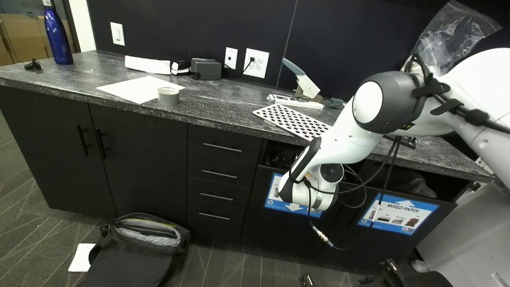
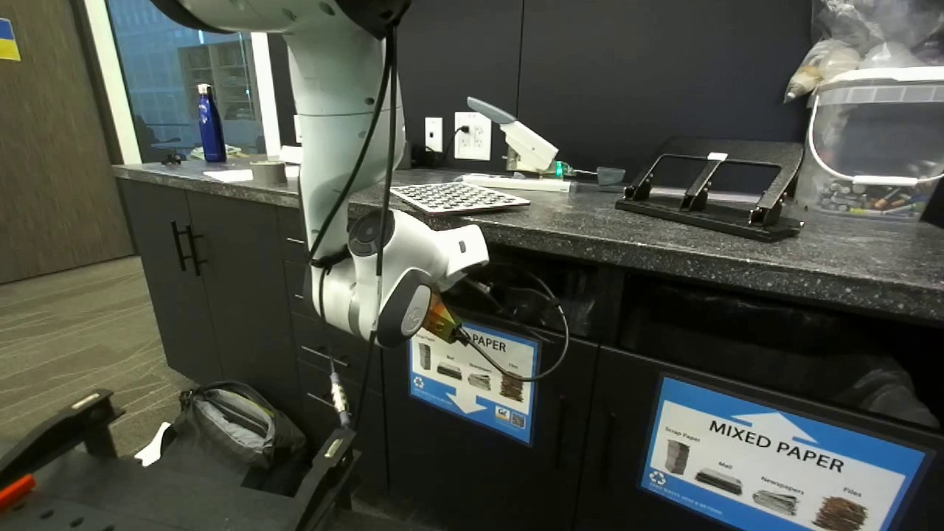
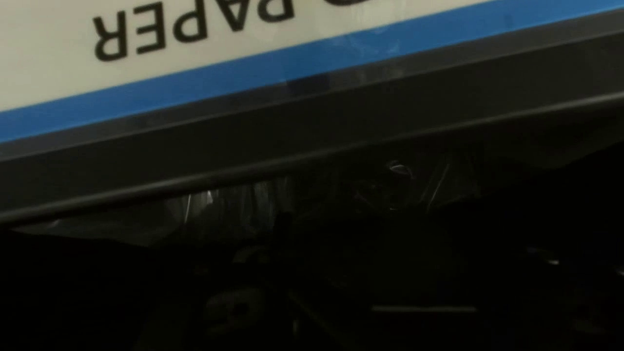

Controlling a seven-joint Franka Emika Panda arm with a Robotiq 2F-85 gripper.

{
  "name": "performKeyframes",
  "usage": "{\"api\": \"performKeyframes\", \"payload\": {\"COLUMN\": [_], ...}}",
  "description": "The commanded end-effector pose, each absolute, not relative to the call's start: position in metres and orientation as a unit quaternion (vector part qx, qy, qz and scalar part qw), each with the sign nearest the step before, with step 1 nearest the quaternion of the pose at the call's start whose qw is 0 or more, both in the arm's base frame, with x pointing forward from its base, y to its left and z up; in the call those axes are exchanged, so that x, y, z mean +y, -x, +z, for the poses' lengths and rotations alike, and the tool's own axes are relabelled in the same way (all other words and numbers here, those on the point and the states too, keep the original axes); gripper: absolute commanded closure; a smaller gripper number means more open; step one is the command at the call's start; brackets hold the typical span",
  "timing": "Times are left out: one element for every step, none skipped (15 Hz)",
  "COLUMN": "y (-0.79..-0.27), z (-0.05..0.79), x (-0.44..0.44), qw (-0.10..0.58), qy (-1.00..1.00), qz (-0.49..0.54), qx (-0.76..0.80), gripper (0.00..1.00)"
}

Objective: Put all the white pieces of paper in the left bin

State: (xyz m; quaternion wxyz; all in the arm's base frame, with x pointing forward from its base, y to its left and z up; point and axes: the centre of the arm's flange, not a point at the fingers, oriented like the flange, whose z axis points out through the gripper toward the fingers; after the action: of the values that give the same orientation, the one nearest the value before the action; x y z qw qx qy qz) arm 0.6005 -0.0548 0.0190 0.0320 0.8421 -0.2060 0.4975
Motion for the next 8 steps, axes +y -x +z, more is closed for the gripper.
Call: {"api": "performKeyframes", "payload": {"y": [-0.573,-0.566,-0.552,-0.541,-0.532,-0.524,-0.517,-0.510], "z": [0.059,0.068,0.084,0.094,0.101,0.110,0.119,0.128], "x": [-0.033,-0.027,-0.018,-0.012,-0.008,-0.003,0.000,0.005], "qw": [0.049,0.053,0.061,0.069,0.080,0.098,0.105,0.105], "qy": [-0.851,-0.856,-0.864,-0.871,-0.884,-0.892,-0.902,-0.913], "qz": [0.488,0.480,0.466,0.452,0.426,0.407,0.384,0.360], "qx": [-0.188,-0.186,-0.181,-0.179,-0.176,-0.172,-0.167,-0.162], "gripper": [0.00,0.00,0.00,0.00,0.00,0.01,0.00,0.00]}}
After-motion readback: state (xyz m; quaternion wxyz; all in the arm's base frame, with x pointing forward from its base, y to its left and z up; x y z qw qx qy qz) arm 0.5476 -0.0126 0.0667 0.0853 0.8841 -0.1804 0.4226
